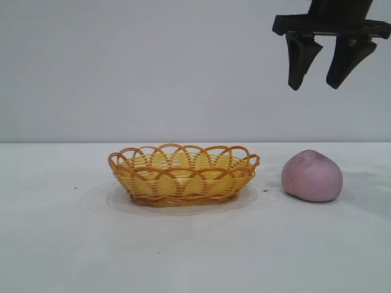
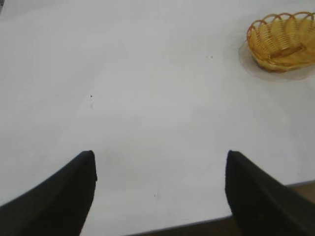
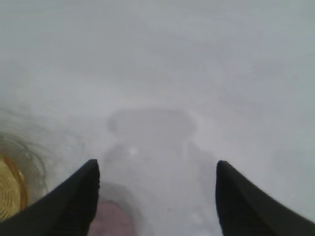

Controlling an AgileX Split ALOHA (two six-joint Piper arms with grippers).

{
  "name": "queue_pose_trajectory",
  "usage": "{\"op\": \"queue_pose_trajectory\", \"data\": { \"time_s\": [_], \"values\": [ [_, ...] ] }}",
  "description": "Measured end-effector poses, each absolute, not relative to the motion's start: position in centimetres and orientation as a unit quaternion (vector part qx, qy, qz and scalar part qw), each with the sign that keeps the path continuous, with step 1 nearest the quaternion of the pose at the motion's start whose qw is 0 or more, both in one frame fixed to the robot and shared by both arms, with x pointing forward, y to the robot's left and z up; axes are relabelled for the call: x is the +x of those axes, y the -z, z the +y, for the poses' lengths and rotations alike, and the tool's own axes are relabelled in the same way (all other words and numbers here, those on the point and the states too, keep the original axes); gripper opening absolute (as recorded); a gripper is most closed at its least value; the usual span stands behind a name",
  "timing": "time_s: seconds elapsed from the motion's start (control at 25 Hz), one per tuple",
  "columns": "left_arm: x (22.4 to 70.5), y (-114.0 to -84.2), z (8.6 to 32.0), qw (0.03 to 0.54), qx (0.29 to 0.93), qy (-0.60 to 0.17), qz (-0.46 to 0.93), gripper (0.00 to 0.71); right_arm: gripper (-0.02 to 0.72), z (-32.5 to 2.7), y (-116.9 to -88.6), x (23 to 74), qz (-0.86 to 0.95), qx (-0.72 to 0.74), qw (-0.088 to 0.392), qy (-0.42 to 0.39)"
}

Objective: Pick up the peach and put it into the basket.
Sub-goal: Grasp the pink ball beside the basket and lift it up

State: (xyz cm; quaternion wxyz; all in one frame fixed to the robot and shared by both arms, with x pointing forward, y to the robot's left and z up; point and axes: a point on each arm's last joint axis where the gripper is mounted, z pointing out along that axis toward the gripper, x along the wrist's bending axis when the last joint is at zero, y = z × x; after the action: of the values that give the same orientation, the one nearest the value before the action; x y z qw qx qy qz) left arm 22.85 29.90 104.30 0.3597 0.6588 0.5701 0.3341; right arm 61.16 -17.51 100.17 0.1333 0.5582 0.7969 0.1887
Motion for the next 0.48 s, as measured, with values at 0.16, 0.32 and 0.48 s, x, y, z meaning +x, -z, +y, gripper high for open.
{"op": "queue_pose_trajectory", "data": {
  "time_s": [0.16,0.32,0.48],
  "values": [
    [23.0,-104.2,29.9,0.36,0.658,-0.336,0.57,0.514,0.478,-17.6,-100.0,60.8,0.801,0.561,0.122,-0.173],
    [23.0,-104.3,29.9,0.362,0.657,-0.338,0.569,0.514,0.376,-17.8,-99.7,60.1,0.808,0.565,0.095,-0.138],
    [23.0,-104.3,29.9,0.363,0.656,-0.339,0.568,0.514,0.35,-17.8,-99.5,59.3,0.811,0.571,0.06,-0.109]
  ]
}}
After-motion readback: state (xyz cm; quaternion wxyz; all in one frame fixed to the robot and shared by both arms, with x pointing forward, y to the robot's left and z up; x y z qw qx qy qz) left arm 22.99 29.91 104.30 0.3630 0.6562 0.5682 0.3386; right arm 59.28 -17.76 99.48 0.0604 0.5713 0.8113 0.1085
